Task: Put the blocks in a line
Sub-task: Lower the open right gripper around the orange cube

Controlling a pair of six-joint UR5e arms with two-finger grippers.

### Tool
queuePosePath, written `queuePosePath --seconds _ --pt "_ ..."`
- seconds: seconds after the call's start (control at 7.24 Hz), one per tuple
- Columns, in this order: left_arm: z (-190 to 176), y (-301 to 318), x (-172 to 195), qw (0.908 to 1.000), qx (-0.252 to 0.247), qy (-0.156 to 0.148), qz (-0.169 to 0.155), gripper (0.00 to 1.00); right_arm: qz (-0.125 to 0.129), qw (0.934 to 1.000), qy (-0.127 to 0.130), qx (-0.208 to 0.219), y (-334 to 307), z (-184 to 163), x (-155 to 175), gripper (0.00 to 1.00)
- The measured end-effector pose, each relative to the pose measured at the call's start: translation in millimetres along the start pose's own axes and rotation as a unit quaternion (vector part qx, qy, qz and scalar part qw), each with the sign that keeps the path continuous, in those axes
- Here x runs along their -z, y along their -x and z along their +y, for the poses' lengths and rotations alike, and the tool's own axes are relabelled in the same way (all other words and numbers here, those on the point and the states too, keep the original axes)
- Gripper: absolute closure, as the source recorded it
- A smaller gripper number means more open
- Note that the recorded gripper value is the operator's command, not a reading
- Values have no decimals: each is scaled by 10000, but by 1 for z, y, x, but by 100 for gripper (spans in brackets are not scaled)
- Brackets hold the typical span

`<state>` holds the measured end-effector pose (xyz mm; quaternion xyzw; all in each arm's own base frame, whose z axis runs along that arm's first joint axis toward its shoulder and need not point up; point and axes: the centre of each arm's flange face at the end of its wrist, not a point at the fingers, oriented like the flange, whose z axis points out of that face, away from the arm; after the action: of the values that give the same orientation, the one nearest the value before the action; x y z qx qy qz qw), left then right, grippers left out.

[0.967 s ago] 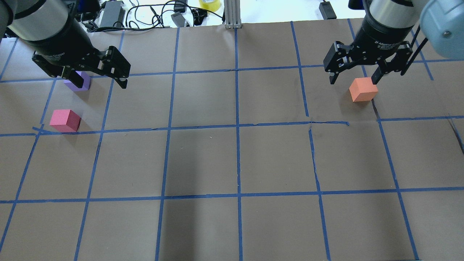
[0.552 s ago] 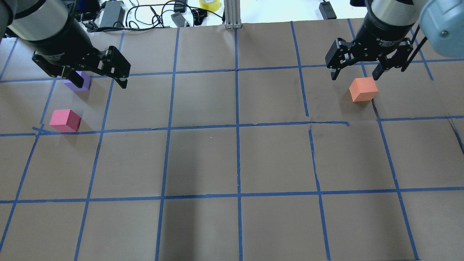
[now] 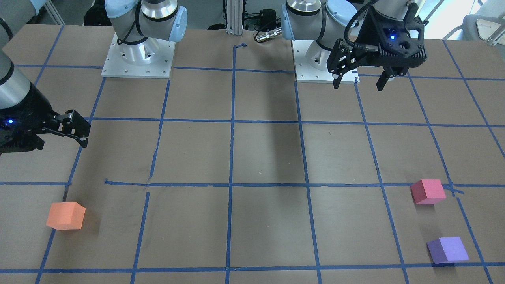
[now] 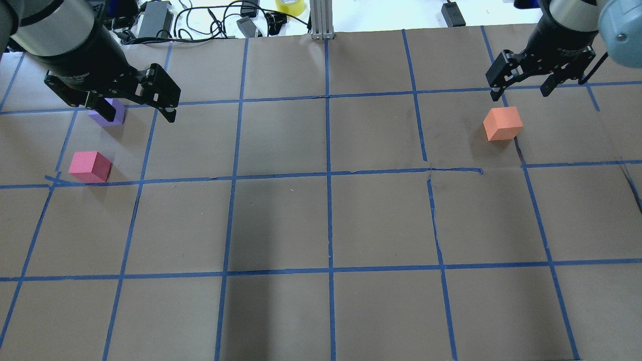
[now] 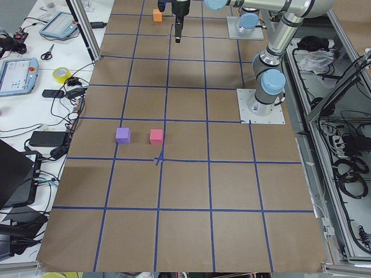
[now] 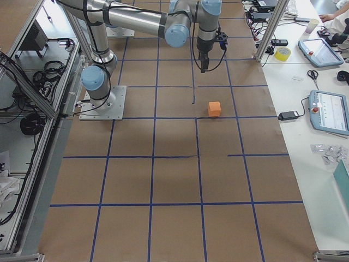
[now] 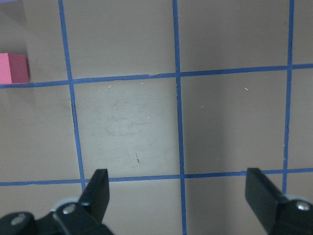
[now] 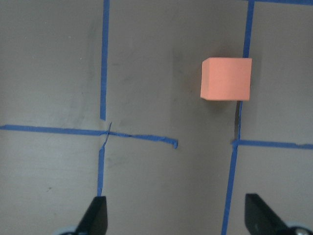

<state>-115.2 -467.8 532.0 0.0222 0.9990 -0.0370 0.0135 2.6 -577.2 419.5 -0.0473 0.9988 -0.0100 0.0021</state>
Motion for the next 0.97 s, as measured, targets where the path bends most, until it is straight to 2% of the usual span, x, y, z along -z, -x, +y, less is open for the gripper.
queuePosePath --seconds 0.41,0.69,0.97 --pt "0 1 0 10000 7 0 -3 0 132 9964 -240 803 -54 -45 -69 0" --pt "1 1 1 10000 13 -1 -4 0 211 9948 -340 941 -68 -64 -107 0" --pt "1 1 1 10000 15 0 -4 0 231 9961 -370 772 -78 -76 -141 0"
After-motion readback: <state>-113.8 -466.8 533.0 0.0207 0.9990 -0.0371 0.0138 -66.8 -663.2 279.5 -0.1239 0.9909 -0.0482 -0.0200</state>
